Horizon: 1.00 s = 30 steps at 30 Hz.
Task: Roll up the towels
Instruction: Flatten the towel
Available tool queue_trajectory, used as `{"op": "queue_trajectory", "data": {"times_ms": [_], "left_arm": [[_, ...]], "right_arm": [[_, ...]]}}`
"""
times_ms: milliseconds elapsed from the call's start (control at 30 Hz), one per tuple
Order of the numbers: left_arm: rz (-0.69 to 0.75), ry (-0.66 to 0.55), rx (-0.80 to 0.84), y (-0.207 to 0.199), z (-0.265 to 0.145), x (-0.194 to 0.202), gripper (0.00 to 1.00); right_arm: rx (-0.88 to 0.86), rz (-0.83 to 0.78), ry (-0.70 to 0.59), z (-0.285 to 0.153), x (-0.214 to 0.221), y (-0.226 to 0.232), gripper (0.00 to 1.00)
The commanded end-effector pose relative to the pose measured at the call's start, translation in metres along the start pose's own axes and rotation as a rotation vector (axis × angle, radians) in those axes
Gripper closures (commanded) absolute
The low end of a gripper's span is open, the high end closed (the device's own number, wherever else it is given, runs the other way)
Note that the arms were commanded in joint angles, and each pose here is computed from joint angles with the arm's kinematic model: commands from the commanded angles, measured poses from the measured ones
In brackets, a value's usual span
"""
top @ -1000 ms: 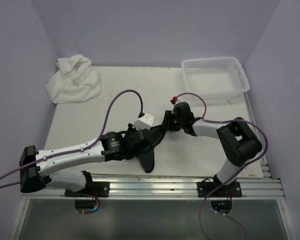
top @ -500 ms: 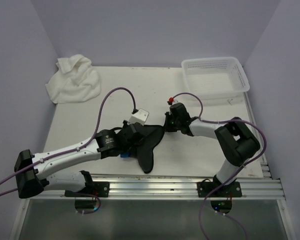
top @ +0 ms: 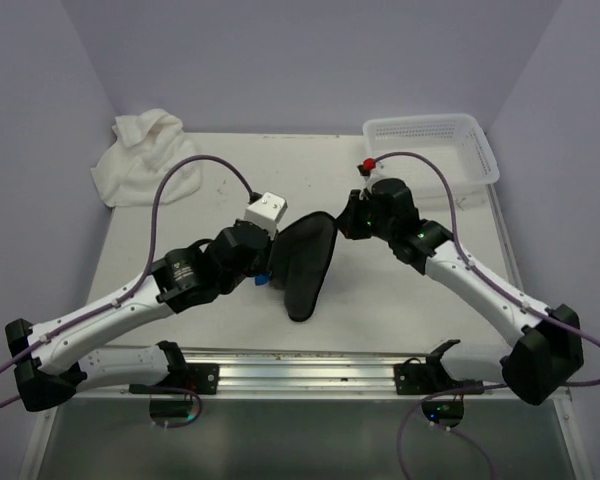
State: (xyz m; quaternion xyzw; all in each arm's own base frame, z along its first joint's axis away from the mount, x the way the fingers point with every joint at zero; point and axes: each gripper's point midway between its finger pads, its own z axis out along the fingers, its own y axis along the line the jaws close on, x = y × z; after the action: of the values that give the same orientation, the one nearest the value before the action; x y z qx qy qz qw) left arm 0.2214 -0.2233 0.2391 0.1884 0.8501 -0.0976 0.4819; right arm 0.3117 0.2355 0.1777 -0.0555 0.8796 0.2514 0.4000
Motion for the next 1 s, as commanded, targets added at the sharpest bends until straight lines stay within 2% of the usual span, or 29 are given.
{"op": "queue_trajectory", "data": {"times_ms": [0, 100, 233, 533, 700, 767, 967], "left_arm": [[-0.039, -0.125, 0.116, -0.012, -0.027, -0.048, 1.0], [-0.055, -0.165, 0.153, -0.013, -0.043, -0.066, 1.0], [-0.087, -0.229, 0.209, -0.011, -0.068, -0.081, 1.0], [-0.165, -0.263, 0.315, -0.01, -0.096, -0.071, 1.0], [-0.172, -0.241, 0.306, -0.008, -0.09, -0.057, 1.0], [-0.179, -0.206, 0.241, -0.002, -0.077, -0.044, 1.0], [-0.161, -0.183, 0.181, -0.008, -0.04, -0.028, 1.0]], "right_arm": [[-0.037, -0.047, -0.1, -0.051, -0.044, 0.022, 1.0], [-0.056, -0.07, -0.144, -0.089, -0.062, 0.032, 1.0], [-0.051, -0.094, -0.155, -0.127, -0.065, 0.032, 1.0], [-0.032, -0.13, -0.173, -0.181, -0.05, 0.02, 1.0], [-0.034, -0.121, -0.159, -0.192, -0.04, 0.017, 1.0], [-0.012, -0.118, -0.162, -0.19, -0.038, 0.012, 1.0], [0.109, -0.141, -0.125, -0.152, -0.028, -0.014, 1.0]]}}
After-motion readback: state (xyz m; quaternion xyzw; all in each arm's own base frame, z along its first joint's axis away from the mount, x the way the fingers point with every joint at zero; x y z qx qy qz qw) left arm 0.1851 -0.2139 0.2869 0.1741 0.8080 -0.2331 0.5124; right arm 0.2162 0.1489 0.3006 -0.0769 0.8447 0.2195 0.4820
